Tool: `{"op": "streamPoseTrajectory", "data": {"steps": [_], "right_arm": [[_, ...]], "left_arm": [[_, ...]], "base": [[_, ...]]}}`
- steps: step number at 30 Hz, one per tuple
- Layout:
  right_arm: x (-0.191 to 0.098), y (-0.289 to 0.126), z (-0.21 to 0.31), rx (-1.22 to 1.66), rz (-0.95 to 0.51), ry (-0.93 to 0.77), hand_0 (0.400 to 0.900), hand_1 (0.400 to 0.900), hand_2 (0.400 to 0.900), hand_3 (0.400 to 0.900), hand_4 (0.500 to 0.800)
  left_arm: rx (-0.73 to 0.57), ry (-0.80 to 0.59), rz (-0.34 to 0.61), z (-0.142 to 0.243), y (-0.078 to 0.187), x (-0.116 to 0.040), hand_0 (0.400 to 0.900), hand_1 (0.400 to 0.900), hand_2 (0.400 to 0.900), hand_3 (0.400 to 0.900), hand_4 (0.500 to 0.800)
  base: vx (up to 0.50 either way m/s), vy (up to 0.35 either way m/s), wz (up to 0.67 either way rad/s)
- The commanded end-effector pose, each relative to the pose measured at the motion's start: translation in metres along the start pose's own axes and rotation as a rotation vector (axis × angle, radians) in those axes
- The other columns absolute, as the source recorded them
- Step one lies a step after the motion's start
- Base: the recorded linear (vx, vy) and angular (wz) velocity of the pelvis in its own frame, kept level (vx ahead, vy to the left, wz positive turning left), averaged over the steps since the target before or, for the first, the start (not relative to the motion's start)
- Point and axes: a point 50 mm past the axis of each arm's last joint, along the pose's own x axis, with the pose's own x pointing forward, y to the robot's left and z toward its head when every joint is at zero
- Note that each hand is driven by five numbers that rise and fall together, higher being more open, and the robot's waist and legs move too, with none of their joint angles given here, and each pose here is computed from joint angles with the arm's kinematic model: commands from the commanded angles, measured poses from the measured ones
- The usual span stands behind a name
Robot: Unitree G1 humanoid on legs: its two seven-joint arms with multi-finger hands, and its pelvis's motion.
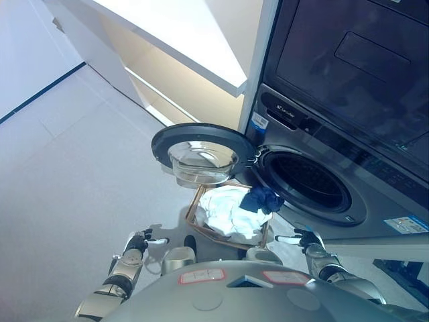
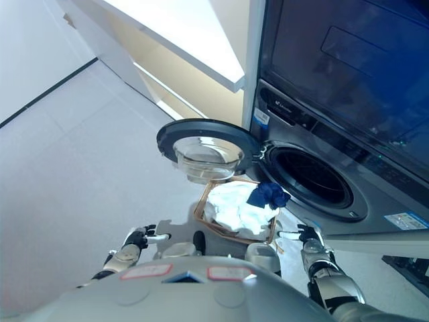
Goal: Put the clothes in the basket into the washing machine.
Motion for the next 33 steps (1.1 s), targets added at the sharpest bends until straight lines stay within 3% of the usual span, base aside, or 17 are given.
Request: {"op": "streamPoseTrajectory", "data": {"steps": [1, 16, 21, 27, 33], "right_arm": [[0.001, 0.002, 0.022, -0.033, -0.021, -0.058, 0.9, 0.9, 0.9, 0.9, 0.8], [0.001, -0.008, 0.055, -0.089, -0.052, -0.182, 0.9, 0.9, 0.9, 0.9, 0.8], [-0.005, -0.021, 0.093, -0.232, -0.111, -0.348, 0.9, 0.9, 0.9, 0.9, 0.8], [-0.032, -0.038, 0.163, -0.622, -0.195, -0.688, 0.9, 0.9, 0.9, 0.9, 0.8], [-0.06, -0.041, 0.213, -0.818, -0.241, -0.902, 0.9, 0.9, 0.9, 0.9, 0.8]], "left_arm": [[0.025, -0.017, 0.052, 0.011, 0.018, 0.005, 0.9, 0.9, 0.9, 0.9, 0.8], [0.043, -0.033, 0.074, 0.018, 0.022, 0.006, 0.9, 0.9, 0.9, 0.9, 0.8], [0.035, -0.072, 0.092, 0.026, 0.027, 0.006, 0.9, 0.9, 0.9, 0.9, 0.8], [0.04, -0.209, 0.119, 0.055, 0.038, 0.004, 0.9, 0.9, 0.9, 0.9, 0.8], [0.032, -0.292, 0.131, 0.083, 0.04, 0.004, 0.9, 0.9, 0.9, 0.9, 0.8]], "base": [[0.0, 0.0, 0.0], [-0.011, 0.001, 0.02], [-0.033, -0.005, 0.08], [-0.062, -0.01, 0.11], [-0.088, -0.017, 0.12]]}}
